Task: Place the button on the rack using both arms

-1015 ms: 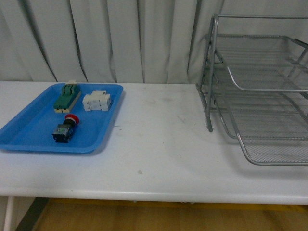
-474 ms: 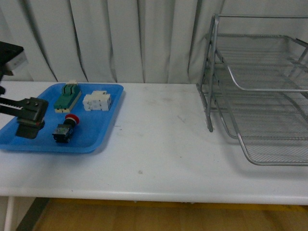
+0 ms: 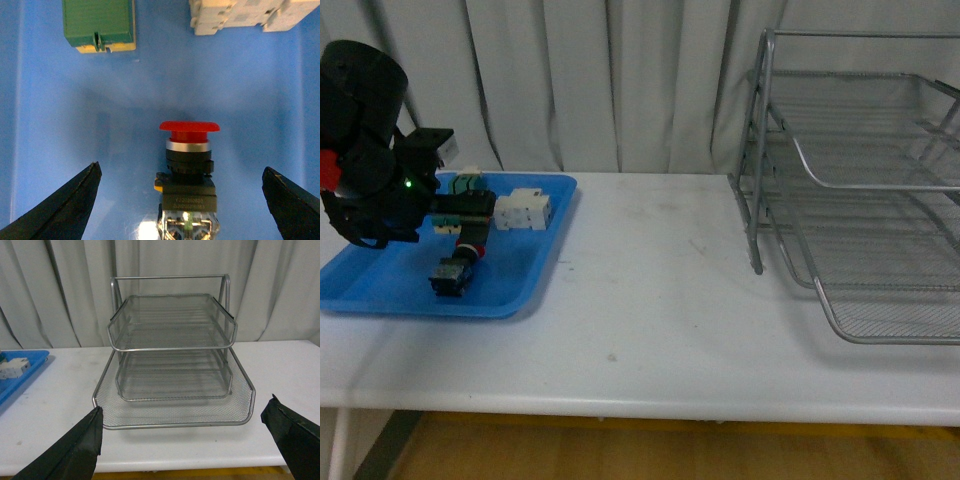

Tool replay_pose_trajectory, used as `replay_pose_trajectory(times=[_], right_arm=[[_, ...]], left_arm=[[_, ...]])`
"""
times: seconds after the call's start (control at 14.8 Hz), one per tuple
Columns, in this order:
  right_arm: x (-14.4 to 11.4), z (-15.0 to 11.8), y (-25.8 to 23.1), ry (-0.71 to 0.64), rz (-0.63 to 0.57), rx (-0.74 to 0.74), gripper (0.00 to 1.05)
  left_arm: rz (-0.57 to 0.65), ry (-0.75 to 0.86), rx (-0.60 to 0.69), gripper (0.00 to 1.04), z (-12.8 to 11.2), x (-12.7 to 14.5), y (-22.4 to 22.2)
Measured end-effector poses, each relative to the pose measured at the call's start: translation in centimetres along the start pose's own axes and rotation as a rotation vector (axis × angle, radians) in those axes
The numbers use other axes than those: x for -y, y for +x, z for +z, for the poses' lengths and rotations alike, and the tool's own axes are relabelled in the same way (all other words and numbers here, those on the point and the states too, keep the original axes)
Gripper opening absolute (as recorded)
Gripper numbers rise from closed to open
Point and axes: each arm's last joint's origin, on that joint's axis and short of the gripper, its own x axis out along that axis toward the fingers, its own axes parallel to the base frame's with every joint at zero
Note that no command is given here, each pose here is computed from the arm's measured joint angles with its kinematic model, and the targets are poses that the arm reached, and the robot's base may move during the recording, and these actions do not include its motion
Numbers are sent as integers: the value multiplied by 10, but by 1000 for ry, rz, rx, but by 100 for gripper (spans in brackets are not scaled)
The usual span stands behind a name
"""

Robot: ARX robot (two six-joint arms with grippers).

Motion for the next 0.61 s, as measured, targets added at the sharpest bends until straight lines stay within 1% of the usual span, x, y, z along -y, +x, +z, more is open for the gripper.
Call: replay_pose_trajectory(times=[0.2,0.54,0.61], right_arm=[[0,0,0,0,0,0,98],[0,0,0,0,0,0,98],[0,0,0,0,0,0,98]], left_arm=[[1,-10,-59,98,-6,0,24],[4,-24,-85,98,-13,1,34],[2,-26,-80,90,-12,2,34]])
